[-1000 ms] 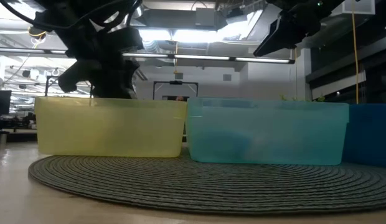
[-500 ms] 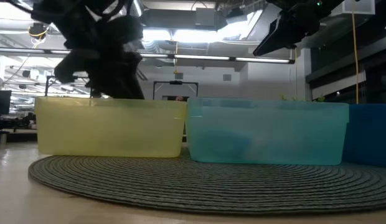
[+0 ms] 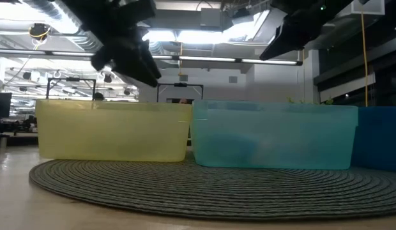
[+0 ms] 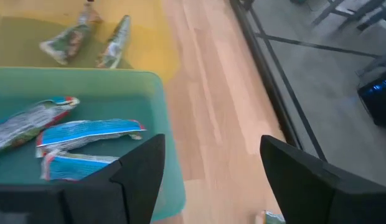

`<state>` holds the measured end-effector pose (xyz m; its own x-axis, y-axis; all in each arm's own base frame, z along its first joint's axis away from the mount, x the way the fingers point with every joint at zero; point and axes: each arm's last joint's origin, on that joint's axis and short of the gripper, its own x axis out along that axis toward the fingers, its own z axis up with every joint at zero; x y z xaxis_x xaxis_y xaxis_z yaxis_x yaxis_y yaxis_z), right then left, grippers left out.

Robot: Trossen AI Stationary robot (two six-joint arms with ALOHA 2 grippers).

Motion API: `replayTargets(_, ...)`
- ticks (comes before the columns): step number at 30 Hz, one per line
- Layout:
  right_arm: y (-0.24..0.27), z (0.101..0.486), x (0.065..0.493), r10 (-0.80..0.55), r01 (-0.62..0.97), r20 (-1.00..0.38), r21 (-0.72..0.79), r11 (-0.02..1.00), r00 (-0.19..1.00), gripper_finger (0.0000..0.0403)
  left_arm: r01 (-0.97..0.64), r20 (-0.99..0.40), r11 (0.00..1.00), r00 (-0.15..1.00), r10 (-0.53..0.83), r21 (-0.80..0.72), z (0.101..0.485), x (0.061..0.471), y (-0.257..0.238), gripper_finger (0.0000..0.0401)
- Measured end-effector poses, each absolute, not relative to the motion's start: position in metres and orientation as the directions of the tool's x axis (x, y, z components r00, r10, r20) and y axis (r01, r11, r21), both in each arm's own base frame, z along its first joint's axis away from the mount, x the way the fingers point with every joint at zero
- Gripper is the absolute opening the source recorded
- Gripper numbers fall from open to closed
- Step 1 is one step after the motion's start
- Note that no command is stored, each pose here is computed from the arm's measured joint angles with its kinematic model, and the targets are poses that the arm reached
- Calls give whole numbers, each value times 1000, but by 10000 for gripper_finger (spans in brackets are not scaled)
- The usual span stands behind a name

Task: Pick and place Granola Bars by type
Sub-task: Put the yellow granola bar into the yellow bin

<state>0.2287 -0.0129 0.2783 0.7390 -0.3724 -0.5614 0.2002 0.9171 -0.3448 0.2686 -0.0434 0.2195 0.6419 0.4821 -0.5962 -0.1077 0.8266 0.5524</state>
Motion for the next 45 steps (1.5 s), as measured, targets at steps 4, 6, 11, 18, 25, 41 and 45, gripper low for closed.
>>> replayTargets(4, -28, 280, 229, -421, 268, -545, -340, 901, 725, 264, -193, -535, 771, 619, 575, 606, 222, 270, -38, 205)
replayTargets(6, -39, 282, 228, -457, 319, -528, -335, 887, 716, 264, -229, -501, 746, 615, 609, 625, 224, 271, -36, 205)
replayTargets(11, -68, 287, 225, -552, 474, -475, -286, 833, 685, 264, -274, -444, 708, 619, 648, 651, 230, 276, -28, 205)
replayTargets(18, -104, 288, 214, -644, 653, -456, -164, 740, 615, 264, -332, -393, 680, 619, 680, 653, 236, 283, -12, 205)
replayTargets(25, -135, 261, 222, -606, 694, -558, -72, 716, 567, 264, -393, -377, 657, 584, 719, 644, 238, 284, 7, 205)
replayTargets(41, -198, 187, 231, -536, 774, -728, -12, 633, 427, 284, -490, -380, 647, 539, 752, 585, 238, 283, 24, 205)
replayTargets(45, -206, 179, 227, -531, 792, -744, -4, 610, 406, 320, -493, -380, 647, 539, 752, 581, 238, 283, 24, 205)
